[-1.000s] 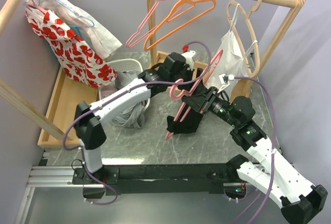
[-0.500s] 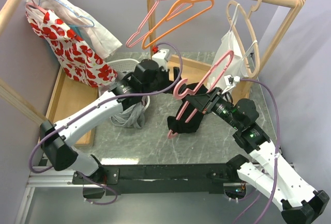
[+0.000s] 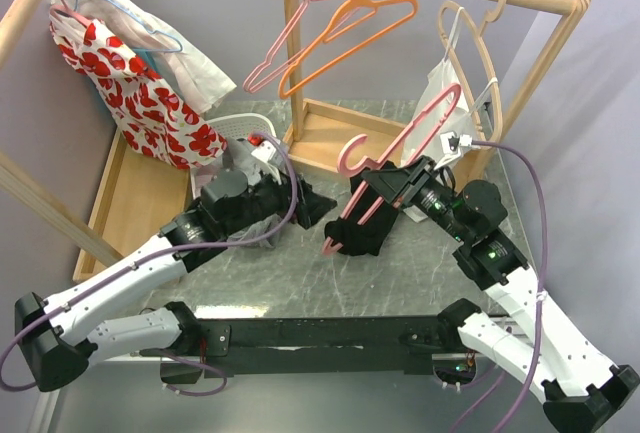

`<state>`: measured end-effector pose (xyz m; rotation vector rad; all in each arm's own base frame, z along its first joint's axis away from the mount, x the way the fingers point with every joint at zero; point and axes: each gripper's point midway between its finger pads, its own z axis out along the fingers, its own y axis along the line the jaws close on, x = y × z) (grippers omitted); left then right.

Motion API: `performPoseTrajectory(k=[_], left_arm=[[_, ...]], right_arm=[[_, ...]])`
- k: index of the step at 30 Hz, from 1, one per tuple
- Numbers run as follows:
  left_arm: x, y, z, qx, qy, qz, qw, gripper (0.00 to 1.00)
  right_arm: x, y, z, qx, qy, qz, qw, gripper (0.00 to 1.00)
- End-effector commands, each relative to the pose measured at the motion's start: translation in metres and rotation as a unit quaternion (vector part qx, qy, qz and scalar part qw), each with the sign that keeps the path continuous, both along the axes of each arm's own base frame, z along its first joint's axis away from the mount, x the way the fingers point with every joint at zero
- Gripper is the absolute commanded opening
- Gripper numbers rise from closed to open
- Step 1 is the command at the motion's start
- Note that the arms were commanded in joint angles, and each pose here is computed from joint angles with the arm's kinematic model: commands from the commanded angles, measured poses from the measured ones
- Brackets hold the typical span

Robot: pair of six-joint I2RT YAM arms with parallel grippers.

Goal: Remove the tank top from the hanger

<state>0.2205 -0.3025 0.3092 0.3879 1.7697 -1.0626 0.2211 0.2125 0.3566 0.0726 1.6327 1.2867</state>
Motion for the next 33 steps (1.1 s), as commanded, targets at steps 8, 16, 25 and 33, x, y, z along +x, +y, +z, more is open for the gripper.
performPoseTrajectory(k=[8, 16, 25, 33], left_arm=[[-0.056, -0.059, 0.021, -0.034, -0.027, -0.140, 0.989, 0.89], [-0.053, -0.066, -0.010, 0.011, 0.001, -0.118, 0.993, 0.72], [-0.044, -0.048, -0.036, 0.038, 0.031, -0.056, 0.997, 0.32], [-0.051, -0.026, -0.058, 0.060, 0.061, -0.031, 0.996, 0.34]], right_arm=[[0.010, -0.003, 0.033, 0.012, -0.036, -0.018, 0.999, 0.02], [0.010, -0.005, 0.043, 0.010, -0.047, -0.022, 0.999, 0.02], [0.013, -0.012, 0.049, -0.004, -0.059, -0.042, 0.997, 0.02], [0.015, -0.015, 0.056, -0.012, -0.069, -0.048, 0.996, 0.02]])
